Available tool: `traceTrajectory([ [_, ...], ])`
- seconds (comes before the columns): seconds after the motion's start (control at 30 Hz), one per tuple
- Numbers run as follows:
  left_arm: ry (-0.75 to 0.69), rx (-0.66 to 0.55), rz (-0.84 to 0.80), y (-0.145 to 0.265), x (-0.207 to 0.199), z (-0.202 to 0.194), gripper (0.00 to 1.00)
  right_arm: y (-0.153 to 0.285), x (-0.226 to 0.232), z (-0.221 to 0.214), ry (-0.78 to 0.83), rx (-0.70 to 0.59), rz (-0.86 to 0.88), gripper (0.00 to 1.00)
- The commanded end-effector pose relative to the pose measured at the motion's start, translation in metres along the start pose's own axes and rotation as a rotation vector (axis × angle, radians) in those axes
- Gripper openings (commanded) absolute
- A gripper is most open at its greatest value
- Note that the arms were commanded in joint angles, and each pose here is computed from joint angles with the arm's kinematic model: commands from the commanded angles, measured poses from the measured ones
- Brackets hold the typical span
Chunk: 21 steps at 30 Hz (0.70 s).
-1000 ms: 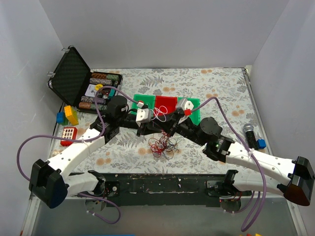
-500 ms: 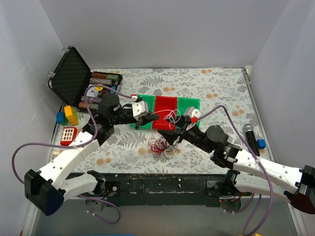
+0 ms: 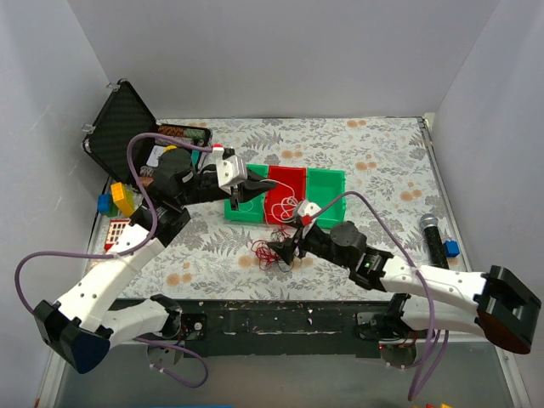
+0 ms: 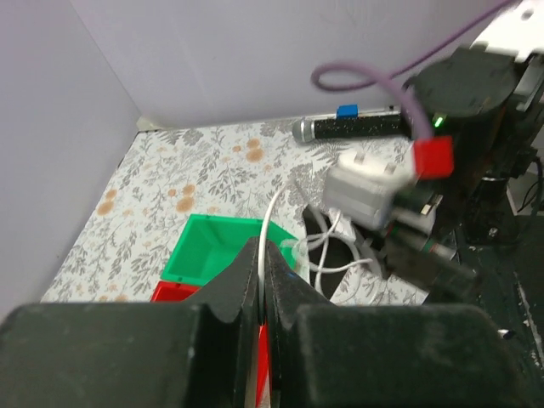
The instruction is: Untangle the cables
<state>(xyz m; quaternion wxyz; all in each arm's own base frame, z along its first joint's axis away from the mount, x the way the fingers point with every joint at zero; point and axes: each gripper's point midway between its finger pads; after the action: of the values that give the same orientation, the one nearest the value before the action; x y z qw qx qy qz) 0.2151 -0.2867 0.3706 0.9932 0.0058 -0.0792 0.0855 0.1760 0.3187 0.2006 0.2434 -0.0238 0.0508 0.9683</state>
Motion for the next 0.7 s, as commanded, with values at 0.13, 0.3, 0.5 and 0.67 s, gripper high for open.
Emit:
traceTrajectory([
  [0.13,0.004,-0.095,-0.027,0.005,-0.010,0.057,0.00,-0.039,-0.018,-0.004,-0.003,-0.072,-0.055,0.75],
  [0.3,-0.068,-0.181,0.013,0.010,-0.003,0.109,0.00,-0.041,0.000,-0.046,-0.050,0.020,0.039,0.63],
  [0.5,-0.249,-0.373,0.198,0.021,0.033,0.199,0.00,-0.028,0.016,-0.089,-0.113,0.128,0.097,0.63],
  [0.67,-0.271,-0.368,0.253,0.020,0.048,0.202,0.00,-0.020,0.018,-0.094,-0.144,0.148,0.097,0.62],
])
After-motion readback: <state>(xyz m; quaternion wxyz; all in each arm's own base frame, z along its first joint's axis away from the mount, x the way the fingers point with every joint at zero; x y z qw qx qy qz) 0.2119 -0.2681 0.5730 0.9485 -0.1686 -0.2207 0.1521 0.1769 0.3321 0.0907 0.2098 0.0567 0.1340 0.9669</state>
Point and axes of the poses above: each gripper's point midway between its finger pads, its own y axis back along the fingers, its own x axis along the line the jaws close on, z = x × y, and after that the axes turned 6 degrees about y, right-handed
